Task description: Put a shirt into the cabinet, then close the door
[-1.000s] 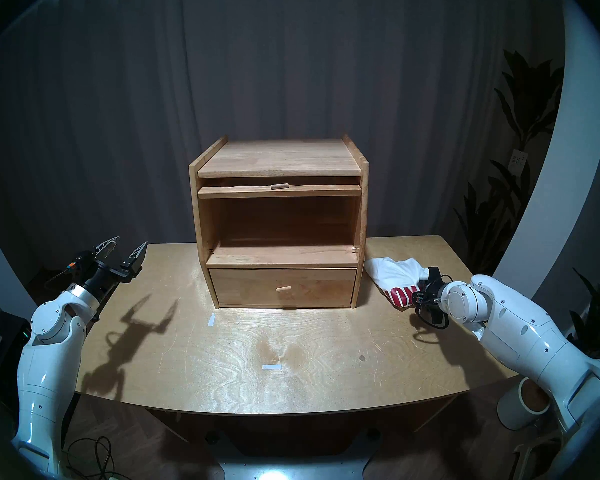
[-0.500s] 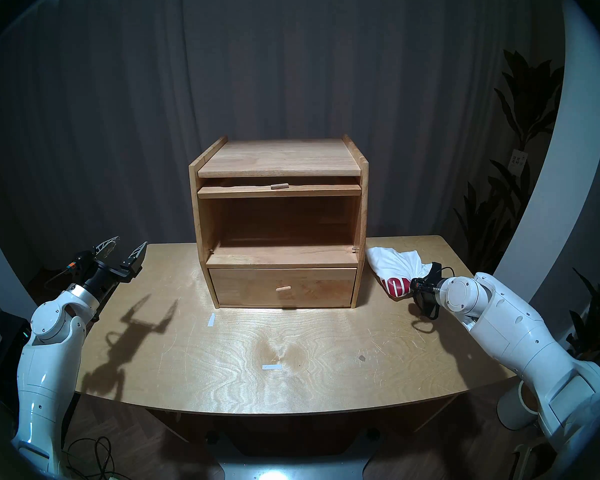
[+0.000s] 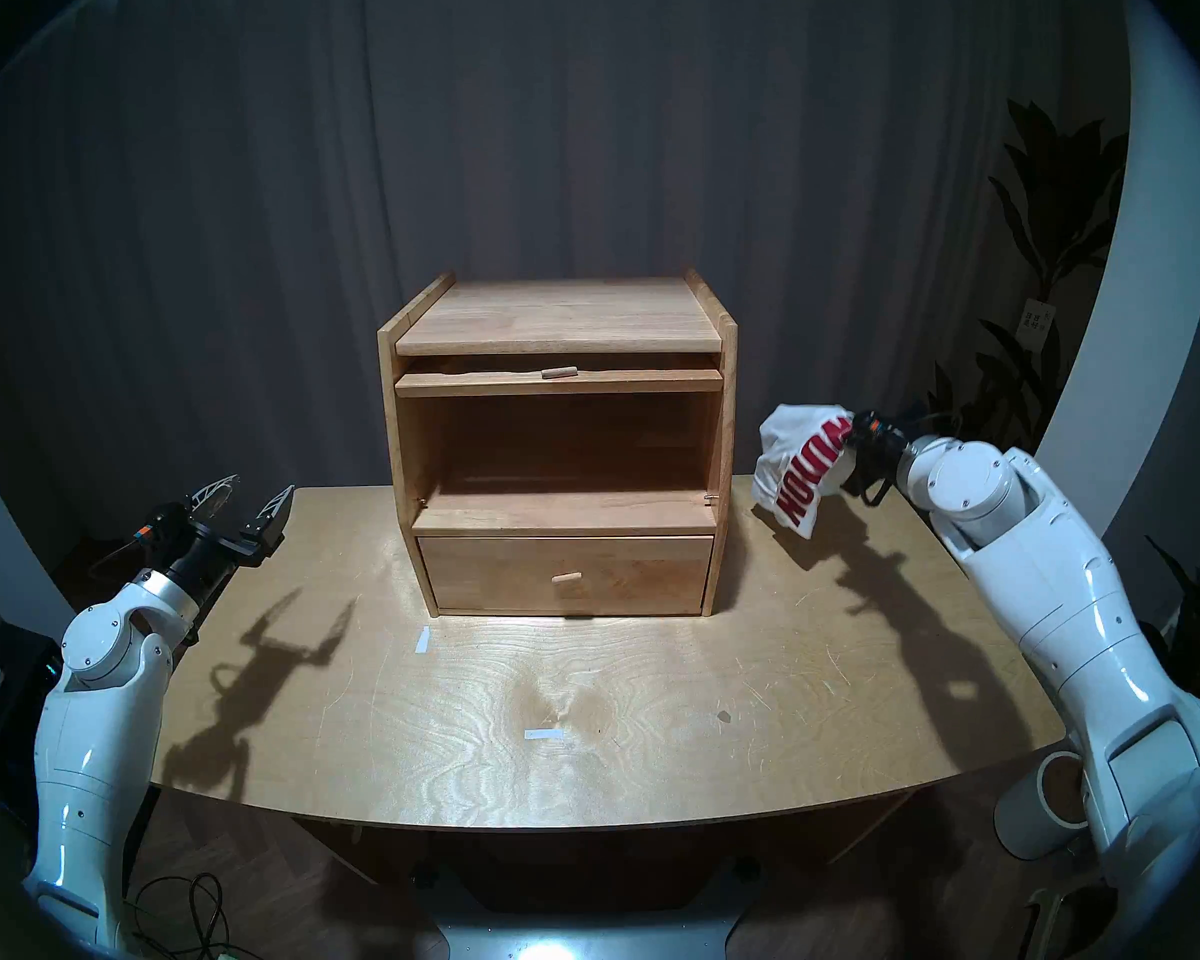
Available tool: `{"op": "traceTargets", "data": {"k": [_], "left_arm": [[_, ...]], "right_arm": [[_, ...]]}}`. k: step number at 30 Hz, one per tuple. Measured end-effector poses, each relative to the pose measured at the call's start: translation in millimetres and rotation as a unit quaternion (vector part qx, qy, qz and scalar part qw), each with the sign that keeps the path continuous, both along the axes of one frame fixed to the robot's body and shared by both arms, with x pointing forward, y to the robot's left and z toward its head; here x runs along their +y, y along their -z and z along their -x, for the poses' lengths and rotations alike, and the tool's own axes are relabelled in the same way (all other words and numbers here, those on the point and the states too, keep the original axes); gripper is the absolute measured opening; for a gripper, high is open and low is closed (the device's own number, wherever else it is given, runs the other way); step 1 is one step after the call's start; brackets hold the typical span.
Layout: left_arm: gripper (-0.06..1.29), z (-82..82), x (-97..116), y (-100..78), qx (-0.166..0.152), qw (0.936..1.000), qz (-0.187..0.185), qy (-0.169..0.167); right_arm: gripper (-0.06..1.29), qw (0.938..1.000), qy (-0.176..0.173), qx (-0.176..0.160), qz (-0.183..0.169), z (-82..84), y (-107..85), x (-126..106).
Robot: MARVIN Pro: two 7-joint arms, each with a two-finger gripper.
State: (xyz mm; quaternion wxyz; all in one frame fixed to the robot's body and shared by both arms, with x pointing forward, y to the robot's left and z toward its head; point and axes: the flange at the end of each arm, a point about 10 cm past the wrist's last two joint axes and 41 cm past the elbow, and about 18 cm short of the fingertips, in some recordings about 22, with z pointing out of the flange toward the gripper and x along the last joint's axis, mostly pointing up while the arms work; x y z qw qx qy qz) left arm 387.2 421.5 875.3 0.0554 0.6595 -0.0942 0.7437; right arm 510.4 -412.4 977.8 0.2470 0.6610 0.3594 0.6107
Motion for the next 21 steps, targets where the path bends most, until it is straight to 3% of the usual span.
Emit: {"op": "traceTargets", "data": {"k": [1,2,8,10,12,15,18,19,21], "left_arm": [[1.26,0.0,0.1,0.2,0.0,1.0,0.0,0.0],[1.26,0.1,0.2,0.5,0.001,1.0,0.0,0.0],[1.26,0.1,0.4,1.1,0.001,1.0,0.0,-0.001],[1.26,0.1,0.5,1.4,0.002,1.0,0.001,-0.001],[1.26,0.1,0.6,1.5,0.002,1.0,0.001,-0.001],[1.26,0.1,0.6,1.7,0.002,1.0,0.001,-0.001],[1.26,0.1,0.7,1.8,0.002,1.0,0.001,-0.001],[1.26,0.1,0.7,1.9,0.002,1.0,0.001,-0.001],[1.26,0.1,0.7,2.0,0.002,1.0,0.001,-0.001]], "right_arm": [[-0.02,0.9997,0.0,-0.023,-0.012,-0.2,-17.7,-0.8],[-0.02,0.9974,-0.003,-0.063,-0.036,1.2,-47.6,-1.2],[-0.02,0.9865,-0.019,-0.133,-0.093,8.5,-97.1,4.0],[-0.02,0.9771,-0.035,-0.166,-0.129,14.3,-118.4,11.0],[-0.02,0.9748,-0.039,-0.172,-0.137,15.5,-122.1,12.7],[-0.02,0.9635,-0.062,-0.194,-0.174,20.8,-135.7,24.7],[-0.02,0.9487,-0.093,-0.207,-0.22,25.4,-142.8,43.1],[-0.02,0.9375,-0.119,-0.21,-0.251,28.2,-144.9,60.1],[-0.02,0.9309,-0.137,-0.207,-0.269,29.6,-144.0,72.4]]}}
